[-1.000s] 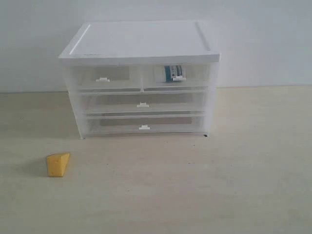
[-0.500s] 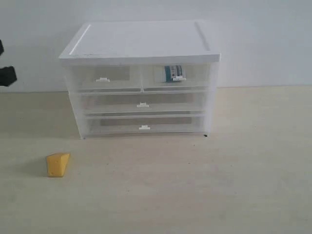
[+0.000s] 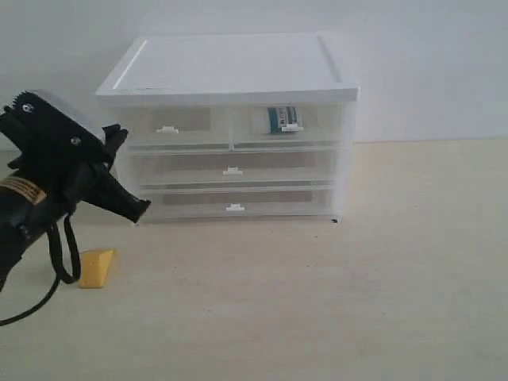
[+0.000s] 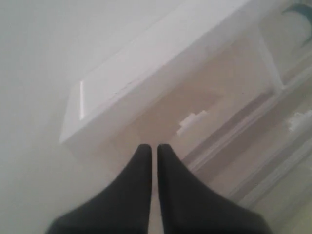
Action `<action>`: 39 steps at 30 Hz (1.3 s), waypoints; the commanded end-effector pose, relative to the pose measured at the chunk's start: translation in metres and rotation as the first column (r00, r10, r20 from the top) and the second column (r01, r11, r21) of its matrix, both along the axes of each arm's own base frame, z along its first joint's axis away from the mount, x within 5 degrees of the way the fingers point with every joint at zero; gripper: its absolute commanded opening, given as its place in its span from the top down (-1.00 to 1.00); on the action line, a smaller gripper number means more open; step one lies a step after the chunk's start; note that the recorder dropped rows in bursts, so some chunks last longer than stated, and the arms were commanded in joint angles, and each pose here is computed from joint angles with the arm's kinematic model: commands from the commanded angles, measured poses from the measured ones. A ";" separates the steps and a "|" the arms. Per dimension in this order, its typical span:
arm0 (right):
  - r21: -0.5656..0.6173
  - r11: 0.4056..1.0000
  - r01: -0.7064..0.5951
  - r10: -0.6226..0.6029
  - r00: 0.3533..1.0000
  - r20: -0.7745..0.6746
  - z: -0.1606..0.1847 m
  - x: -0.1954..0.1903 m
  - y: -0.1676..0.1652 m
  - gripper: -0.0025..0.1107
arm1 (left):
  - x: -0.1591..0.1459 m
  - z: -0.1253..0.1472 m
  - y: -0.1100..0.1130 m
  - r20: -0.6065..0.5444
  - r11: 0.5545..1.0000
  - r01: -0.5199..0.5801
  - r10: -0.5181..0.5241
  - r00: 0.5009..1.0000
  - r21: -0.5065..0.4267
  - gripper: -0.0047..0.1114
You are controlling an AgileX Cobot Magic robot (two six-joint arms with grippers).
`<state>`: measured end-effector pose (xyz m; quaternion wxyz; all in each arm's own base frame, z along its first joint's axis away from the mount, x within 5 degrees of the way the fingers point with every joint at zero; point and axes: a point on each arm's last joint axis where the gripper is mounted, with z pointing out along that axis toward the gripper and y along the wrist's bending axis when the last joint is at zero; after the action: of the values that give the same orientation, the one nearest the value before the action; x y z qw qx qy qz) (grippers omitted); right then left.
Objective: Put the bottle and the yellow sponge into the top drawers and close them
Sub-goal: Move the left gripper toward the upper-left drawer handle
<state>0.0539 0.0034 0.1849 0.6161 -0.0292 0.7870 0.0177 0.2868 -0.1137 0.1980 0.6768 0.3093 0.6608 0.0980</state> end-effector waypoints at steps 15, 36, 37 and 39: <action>0.001 1.000 0.001 -0.001 1.000 0.004 -0.001 0.000 0.000 0.93 | 0.026 -0.030 -0.019 0.247 0.840 -0.011 -0.148 0.958 0.543 0.14; 0.001 1.000 0.001 -0.001 1.000 0.004 -0.001 0.000 0.000 0.93 | 0.024 -0.035 -0.020 -0.098 0.890 0.031 -0.084 0.992 -0.455 -0.90; 0.001 1.000 0.001 -0.001 1.000 0.004 -0.001 0.000 0.000 0.93 | 0.024 -0.036 -0.019 -0.102 0.886 0.026 -0.083 0.991 -0.463 -0.89; 0.001 1.000 0.001 -0.001 1.000 0.004 -0.001 0.000 0.000 0.93 | 0.025 -0.036 -0.018 -0.111 0.871 -0.002 -0.060 0.992 -0.492 -0.83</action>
<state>0.0539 0.0034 0.1849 0.6161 -0.0292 0.7870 0.0177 0.3096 -0.1320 0.1619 0.6937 0.1720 0.6942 -0.0856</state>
